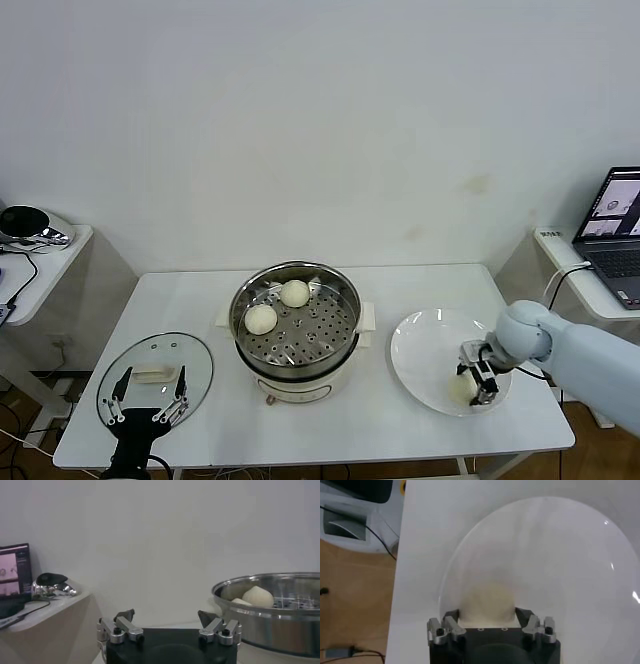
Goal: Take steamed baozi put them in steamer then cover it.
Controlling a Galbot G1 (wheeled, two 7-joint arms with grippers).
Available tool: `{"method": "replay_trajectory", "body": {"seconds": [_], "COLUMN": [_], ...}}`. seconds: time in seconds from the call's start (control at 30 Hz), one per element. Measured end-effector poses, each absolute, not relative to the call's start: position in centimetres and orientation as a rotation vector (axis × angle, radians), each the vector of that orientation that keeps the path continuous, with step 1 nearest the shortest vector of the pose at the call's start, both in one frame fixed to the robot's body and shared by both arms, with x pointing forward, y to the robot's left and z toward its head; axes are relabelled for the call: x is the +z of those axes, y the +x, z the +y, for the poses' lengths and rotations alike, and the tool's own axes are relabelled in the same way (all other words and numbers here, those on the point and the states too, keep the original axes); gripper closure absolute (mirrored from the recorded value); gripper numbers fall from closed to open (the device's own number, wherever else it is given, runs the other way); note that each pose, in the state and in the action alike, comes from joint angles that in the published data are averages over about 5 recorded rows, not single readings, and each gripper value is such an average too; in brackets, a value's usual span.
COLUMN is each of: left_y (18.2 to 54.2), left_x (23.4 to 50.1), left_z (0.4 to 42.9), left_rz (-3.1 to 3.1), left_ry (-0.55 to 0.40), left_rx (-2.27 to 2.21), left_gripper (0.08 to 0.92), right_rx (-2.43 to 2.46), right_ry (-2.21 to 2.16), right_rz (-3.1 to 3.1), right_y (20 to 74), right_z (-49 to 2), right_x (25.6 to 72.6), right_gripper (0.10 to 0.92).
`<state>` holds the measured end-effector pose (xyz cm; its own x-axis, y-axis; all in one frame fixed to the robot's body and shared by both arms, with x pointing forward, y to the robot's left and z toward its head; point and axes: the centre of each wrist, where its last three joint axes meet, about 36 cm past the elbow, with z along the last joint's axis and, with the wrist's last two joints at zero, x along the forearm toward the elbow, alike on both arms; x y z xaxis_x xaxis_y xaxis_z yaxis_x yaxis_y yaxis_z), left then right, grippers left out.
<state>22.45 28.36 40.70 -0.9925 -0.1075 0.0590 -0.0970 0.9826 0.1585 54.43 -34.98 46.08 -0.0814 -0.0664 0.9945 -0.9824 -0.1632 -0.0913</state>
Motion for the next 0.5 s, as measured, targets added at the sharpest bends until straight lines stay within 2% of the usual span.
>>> {"method": "replay_trajectory", "body": {"seconds": [0.23,0.5], "left_y": [22.5,22.7], "left_x": [40.7,40.8], "left_z": [28.3,28.4], "left_rz": [-3.062,-3.068], "left_ry": [0.157,0.155], "left_rx": [-0.236,-0.231], "left_gripper": [0.177,0.177], "right_rx": [1.37,1.412], "right_ry": [1.335,1.335], "right_rz": [-1.253,-1.342], "right_y": [55.2,57.8], "right_z": [-34.9,-33.7], "right_x": [48.2,54.7], "right_gripper": [0.45,0.454]}}
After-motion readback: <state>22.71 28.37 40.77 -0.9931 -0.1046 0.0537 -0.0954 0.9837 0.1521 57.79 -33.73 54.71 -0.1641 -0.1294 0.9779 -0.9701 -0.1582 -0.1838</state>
